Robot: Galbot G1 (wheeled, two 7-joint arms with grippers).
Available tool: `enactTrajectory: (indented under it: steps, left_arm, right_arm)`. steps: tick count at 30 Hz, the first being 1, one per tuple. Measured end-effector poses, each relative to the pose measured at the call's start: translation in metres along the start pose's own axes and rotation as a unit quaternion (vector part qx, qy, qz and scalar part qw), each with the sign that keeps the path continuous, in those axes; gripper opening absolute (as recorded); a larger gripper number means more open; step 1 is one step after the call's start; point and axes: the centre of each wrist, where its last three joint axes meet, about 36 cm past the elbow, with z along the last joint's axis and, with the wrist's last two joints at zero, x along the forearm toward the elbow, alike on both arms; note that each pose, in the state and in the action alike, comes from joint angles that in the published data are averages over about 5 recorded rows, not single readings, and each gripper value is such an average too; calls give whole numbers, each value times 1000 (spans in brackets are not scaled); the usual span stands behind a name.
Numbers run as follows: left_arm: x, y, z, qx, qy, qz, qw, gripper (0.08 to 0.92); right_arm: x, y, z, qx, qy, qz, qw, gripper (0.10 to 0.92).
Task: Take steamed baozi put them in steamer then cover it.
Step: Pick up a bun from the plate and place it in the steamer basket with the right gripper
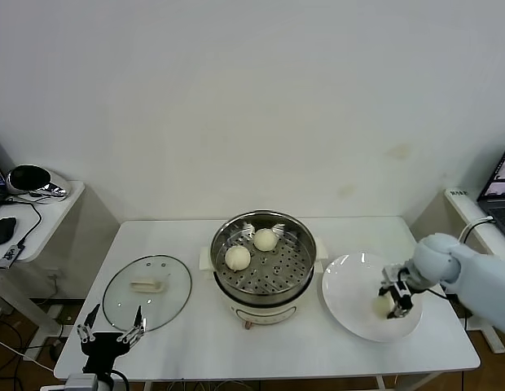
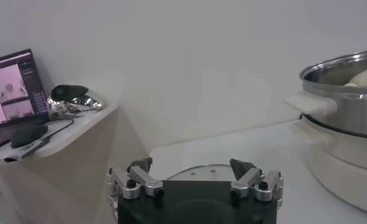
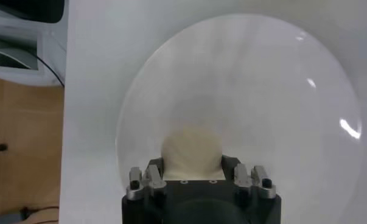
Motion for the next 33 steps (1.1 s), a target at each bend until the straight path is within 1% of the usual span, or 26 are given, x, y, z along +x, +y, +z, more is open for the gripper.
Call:
enactTrajectory:
  steps: [6,10,14,18,21,24,28,33]
  left_arm:
    - [0,0,0,-2,0,4,1000,823]
    - [1,1,-1,-2,-1,4,1000,823]
    - [0,1,-2,0,-2,3,1000,823]
    - [0,1,-2,1,-3,3,1000,823]
    - [-1,1,-2,1,-3,2,1000,823]
    - [0,2,-3,2,-4,-1,1000,823]
    - [1,4,-4,3,-5,-4,1000,823]
    - [3,5,-5,5,-5,-7,1000,823]
  right_arm:
    - [55,-32,-10,4,-26,39,999,594]
    - [96,-54,-26,19,-44,71,996,594]
    - [131,-73,-55,51,-62,100,992,594]
    - [156,-87,-94,98,-81,118,985,594]
    - [163,-94,-126,138,-93,120,979,594]
    - [160,-100,-156,180,-102,114,972,594]
    - [147,-105,-193,240,-110,95,960,598]
    - [124,-109,-234,319,-115,66,938,603]
